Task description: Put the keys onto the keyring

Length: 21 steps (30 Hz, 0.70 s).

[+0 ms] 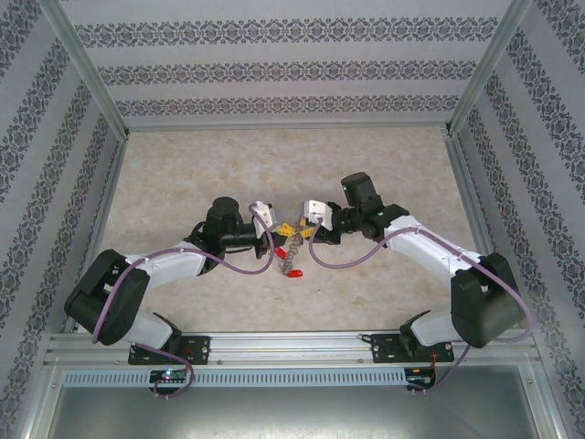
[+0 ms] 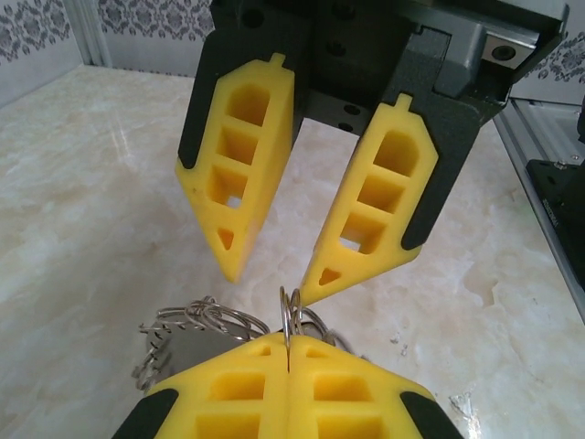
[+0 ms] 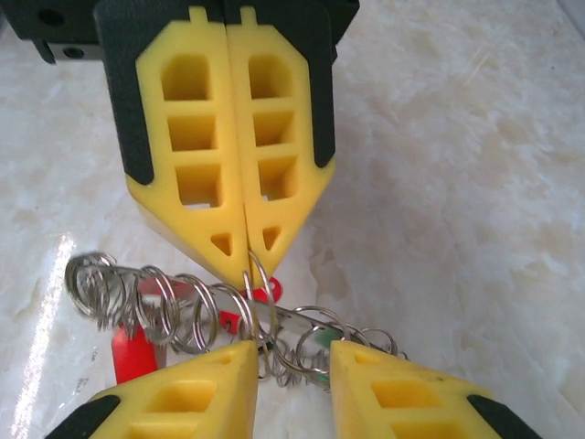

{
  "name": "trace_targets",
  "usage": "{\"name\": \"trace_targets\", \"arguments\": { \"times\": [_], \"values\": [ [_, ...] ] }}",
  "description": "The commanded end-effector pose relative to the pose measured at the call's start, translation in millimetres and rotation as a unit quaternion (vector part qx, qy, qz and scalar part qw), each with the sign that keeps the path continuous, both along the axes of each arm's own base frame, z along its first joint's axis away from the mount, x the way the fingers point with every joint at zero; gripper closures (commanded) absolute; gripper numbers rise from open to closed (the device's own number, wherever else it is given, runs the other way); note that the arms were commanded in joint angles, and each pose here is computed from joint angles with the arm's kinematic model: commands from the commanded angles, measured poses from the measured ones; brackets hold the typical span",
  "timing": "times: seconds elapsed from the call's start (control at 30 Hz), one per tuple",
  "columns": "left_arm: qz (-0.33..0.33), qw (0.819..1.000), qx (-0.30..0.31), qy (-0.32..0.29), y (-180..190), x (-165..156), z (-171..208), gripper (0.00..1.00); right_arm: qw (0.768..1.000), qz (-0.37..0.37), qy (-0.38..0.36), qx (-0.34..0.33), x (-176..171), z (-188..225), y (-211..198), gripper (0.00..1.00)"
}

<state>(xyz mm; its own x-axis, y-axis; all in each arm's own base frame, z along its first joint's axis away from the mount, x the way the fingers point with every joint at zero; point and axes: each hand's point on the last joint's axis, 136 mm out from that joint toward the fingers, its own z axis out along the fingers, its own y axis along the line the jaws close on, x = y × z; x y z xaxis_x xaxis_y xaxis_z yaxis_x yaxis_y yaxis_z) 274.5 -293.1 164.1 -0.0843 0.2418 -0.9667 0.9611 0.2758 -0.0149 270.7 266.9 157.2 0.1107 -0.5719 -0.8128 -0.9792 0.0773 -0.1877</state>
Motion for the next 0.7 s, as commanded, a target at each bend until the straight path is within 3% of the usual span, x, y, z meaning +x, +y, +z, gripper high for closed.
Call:
{"name": "trace_targets", "arguments": {
  "times": [0.0,0.13,0.2,0.3,0.37,0.67],
  "values": [
    [-0.016,0.999,-0.024,-0.045,-3.9,0.7,31.5,1.00,0.999,0.011,-0.031,-0.002,6.2,5.0,6.9,0.73],
    [-0.016,0.998,-0.025,-0.047,-3.8,0.9,32.9,1.00,0.999,0.008,-0.036,0.000,7.0,8.1,5.4,0.73],
    [-0.016,0.999,-0.024,-0.046,-3.9,0.9,32.4,1.00,0.999,0.012,-0.033,0.005,4.7,10.3,4.2,0.78],
    [-0.017,0.999,-0.023,-0.045,-3.9,0.8,31.9,1.00,0.999,0.022,-0.029,0.019,0.3,17.8,9.2,0.72],
    [-0.017,0.999,-0.024,-0.046,-4.0,0.7,32.3,1.00,0.999,0.036,-0.022,0.028,-5.1,21.8,13.3,0.76],
    [-0.018,0.999,-0.021,-0.047,-3.4,2.3,33.3,1.00,0.996,0.056,0.007,0.064,-11.3,32.1,19.3,0.76]
  ]
}}
